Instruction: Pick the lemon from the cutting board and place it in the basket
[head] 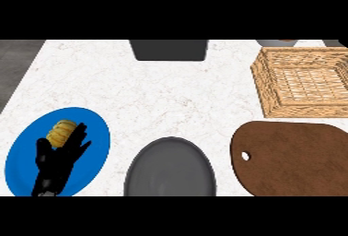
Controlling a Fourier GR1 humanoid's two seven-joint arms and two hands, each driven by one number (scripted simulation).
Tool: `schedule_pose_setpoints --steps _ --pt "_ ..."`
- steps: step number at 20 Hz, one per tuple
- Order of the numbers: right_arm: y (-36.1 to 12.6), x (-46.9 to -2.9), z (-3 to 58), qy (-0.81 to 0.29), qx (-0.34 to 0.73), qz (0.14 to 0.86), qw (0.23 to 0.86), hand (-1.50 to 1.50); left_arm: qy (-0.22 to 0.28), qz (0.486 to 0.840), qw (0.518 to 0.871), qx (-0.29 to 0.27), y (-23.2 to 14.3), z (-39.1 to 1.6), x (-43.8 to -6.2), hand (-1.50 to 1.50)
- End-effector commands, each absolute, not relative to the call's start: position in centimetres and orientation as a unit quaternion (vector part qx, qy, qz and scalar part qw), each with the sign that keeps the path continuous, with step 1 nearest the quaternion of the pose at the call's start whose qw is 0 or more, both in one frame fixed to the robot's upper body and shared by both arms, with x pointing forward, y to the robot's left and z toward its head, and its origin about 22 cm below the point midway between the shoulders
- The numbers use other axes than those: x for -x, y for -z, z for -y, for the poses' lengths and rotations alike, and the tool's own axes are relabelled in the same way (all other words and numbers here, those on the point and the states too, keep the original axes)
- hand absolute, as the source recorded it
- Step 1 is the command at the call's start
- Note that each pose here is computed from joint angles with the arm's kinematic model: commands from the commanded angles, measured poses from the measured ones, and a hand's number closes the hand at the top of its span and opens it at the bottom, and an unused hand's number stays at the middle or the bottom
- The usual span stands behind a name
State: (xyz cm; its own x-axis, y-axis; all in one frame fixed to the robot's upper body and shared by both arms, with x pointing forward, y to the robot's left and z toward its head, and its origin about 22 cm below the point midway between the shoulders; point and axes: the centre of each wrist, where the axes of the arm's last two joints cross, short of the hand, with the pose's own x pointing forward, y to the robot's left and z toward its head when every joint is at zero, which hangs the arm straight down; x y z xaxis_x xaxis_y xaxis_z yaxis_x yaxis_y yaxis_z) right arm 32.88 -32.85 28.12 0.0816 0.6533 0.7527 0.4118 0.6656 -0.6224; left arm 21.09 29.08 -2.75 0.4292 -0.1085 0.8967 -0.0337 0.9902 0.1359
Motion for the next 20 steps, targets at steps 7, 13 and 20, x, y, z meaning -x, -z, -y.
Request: schedule_pose_setpoints --steps 7,13,20 --pt "-20.8 -36.0 37.9 -0.012 0.325 0.677 0.660 1.50 0.022 0.486 0.871 -0.072 5.6 -30.2 -18.6 0.00" --pt "-18.4 -37.5 38.7 -0.026 0.316 0.684 0.657 1.50 0.021 0.485 0.871 -0.071 5.3 -29.4 -21.2 0.00" --pt "-17.0 -36.6 43.2 -0.076 0.448 0.599 0.660 1.50 0.027 0.491 0.868 -0.072 4.8 -28.6 -20.0 0.00"
